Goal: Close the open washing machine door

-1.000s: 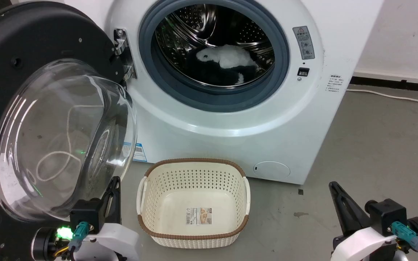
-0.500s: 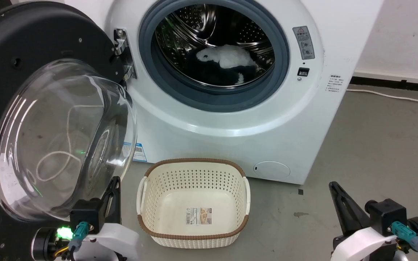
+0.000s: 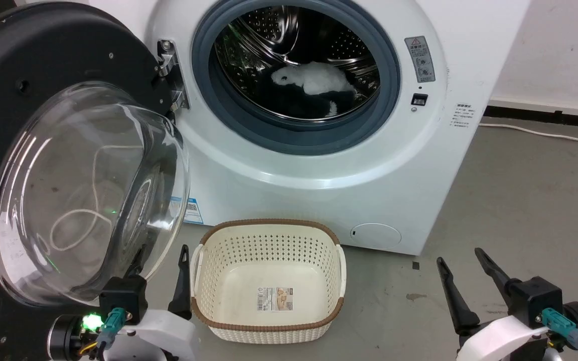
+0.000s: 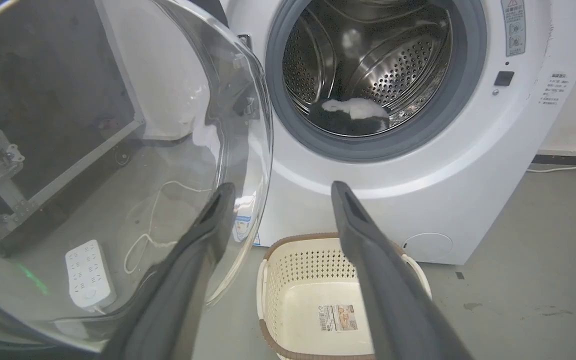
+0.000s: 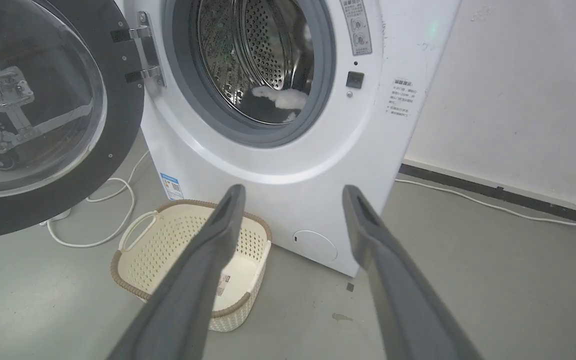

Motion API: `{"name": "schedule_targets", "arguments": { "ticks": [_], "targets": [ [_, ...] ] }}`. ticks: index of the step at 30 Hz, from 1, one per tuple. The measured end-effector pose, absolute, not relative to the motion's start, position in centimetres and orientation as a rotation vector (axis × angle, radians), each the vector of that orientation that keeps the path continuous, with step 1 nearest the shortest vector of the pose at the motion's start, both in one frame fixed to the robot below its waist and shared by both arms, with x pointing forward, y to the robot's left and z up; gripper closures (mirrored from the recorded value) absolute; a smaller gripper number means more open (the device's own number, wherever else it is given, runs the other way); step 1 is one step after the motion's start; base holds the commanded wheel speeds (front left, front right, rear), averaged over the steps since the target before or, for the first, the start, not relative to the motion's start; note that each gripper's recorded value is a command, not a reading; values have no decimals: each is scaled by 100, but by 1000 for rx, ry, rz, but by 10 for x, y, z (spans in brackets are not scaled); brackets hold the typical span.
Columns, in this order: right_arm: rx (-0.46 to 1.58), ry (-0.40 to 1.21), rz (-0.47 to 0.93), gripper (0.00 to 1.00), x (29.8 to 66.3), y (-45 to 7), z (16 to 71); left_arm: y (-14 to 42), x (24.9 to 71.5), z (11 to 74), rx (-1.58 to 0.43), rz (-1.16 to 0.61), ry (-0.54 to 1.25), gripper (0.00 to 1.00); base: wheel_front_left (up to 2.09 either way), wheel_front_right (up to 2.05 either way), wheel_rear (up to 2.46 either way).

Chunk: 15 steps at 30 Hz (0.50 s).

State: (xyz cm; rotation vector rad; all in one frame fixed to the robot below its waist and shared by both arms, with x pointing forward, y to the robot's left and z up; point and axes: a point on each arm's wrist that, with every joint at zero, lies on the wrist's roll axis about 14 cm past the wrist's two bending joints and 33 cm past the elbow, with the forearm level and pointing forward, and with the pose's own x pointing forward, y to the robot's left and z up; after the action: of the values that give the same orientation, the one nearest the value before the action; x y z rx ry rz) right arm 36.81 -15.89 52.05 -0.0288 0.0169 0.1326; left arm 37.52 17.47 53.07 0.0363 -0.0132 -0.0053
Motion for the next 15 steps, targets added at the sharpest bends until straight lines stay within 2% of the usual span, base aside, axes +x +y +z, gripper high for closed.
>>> {"name": "schedule_targets", "arguments": {
  "ticks": [6,7,8,9,15],
  "targets": [
    [-11,14,135,0,368,-158,519,172,375,530,19,-12,-16,0,0,0,0],
    [-9,15,135,0,367,-158,519,172,375,530,18,-13,-15,19,0,0,0],
    [-8,14,136,0,367,-158,519,172,375,530,15,-14,-17,79,0,0,0],
    [-4,11,136,0,367,-157,519,171,375,530,11,-15,-21,100,0,0,0],
    [19,16,140,0,364,-156,515,170,374,534,-6,-19,-39,100,0,0,0]
  ]
}}
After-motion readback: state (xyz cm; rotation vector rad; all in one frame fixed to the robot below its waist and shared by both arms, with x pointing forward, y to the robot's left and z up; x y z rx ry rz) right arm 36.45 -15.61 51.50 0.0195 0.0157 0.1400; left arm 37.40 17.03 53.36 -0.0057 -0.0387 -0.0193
